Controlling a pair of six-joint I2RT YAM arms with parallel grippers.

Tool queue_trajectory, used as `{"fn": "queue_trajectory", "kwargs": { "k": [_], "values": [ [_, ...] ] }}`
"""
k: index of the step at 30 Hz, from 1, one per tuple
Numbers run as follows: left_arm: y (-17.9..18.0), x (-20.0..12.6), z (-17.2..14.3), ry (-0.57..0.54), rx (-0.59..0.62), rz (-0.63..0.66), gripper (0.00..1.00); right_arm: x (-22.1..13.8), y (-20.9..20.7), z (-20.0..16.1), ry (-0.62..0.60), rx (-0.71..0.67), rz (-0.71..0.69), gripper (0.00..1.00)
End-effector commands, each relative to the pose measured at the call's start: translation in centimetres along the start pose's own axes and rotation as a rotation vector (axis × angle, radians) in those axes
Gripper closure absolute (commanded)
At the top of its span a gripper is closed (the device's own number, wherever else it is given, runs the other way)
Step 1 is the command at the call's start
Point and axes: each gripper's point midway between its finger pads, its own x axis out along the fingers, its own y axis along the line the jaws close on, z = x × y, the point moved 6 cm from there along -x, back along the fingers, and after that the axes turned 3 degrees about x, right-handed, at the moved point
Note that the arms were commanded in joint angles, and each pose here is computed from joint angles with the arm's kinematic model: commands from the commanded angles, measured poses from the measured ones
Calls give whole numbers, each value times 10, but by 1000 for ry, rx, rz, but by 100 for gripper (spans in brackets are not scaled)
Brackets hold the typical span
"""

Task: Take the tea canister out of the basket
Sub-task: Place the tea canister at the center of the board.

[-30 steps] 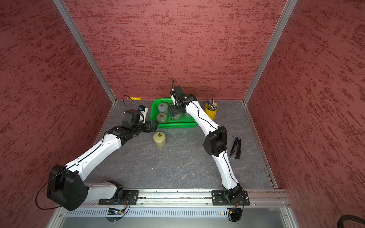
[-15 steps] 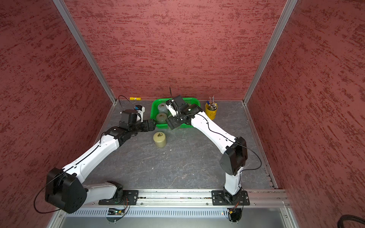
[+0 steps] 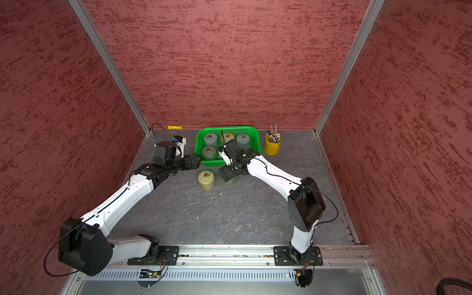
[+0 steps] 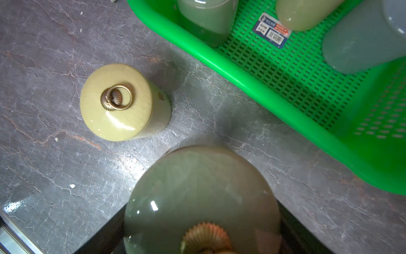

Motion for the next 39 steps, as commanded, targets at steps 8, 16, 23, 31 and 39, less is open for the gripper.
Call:
{"fn": "queue_trajectory", "kwargs": {
  "k": [8, 16, 23, 31, 39],
  "values": [
    [-1, 0, 4, -6, 14, 0, 0, 22, 0, 8, -77, 37, -51, 100],
    [0, 1, 2, -2, 13, 5, 0, 35, 0, 0, -68, 34, -82, 100],
    [1, 1, 1, -1, 15, 5, 0, 41, -4, -7, -58, 31, -107, 100],
    [0, 0, 0, -2, 13, 4, 0, 50, -3, -12, -47, 47, -93, 94],
    [-1, 1, 0, -7, 20, 5, 0, 55, -3, -17, -41, 44, -97, 78]
  ]
}}
